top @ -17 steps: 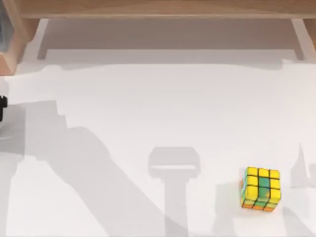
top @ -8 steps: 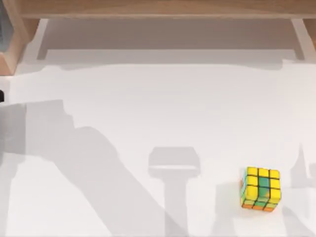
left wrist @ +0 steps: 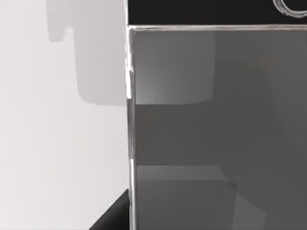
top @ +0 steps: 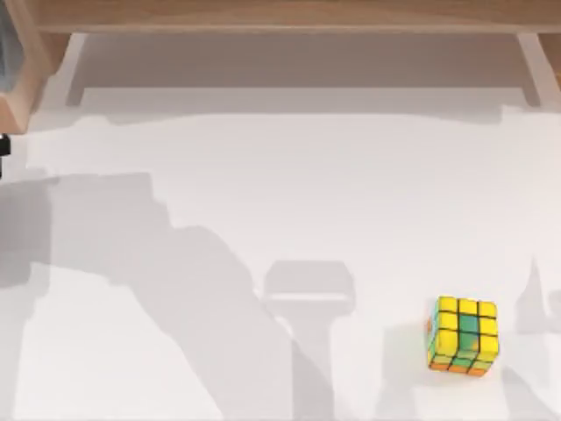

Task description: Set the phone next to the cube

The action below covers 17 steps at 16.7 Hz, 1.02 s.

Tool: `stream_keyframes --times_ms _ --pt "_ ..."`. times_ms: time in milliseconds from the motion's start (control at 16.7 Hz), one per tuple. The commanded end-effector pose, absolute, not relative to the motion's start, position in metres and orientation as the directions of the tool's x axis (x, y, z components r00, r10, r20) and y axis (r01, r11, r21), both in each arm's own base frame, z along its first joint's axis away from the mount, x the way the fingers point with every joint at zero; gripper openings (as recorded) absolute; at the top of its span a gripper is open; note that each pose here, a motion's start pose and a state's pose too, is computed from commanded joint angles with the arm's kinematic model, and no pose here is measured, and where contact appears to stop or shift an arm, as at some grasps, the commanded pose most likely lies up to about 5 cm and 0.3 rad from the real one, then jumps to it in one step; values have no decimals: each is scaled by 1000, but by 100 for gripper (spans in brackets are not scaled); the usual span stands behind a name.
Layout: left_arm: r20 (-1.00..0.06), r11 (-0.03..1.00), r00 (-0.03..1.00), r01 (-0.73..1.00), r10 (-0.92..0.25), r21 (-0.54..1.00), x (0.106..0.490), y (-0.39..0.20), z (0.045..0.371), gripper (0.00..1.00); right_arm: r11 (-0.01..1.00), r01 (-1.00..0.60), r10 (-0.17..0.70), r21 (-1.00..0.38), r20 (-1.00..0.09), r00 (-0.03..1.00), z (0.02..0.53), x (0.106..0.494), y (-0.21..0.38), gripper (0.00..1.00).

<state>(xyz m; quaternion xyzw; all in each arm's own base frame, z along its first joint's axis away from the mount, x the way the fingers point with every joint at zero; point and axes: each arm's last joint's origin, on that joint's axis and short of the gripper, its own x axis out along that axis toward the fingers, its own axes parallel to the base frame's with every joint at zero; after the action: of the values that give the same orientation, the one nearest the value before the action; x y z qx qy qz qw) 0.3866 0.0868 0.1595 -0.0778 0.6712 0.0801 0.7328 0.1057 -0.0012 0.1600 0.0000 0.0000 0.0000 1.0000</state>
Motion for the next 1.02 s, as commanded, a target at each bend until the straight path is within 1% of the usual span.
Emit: stream_keyframes --times_ms 180,420,720,1020 --pt "-993 974 118 -224 0 -27 390 59 175 0 1000 0 0 0 0 1000 160 106 -1 100" --pt "-993 975 116 -213 -35 -59 391 3 186 0 1000 0 0 0 0 1000 160 106 -1 100" --pt "-996 980 63 -180 -69 -80 376 -85 190 0 1000 0 0 0 0 1000 160 106 -1 100" --pt "-998 990 -8 -130 -62 -60 342 -174 186 0 1000 0 0 0 0 1000 160 106 -1 100"
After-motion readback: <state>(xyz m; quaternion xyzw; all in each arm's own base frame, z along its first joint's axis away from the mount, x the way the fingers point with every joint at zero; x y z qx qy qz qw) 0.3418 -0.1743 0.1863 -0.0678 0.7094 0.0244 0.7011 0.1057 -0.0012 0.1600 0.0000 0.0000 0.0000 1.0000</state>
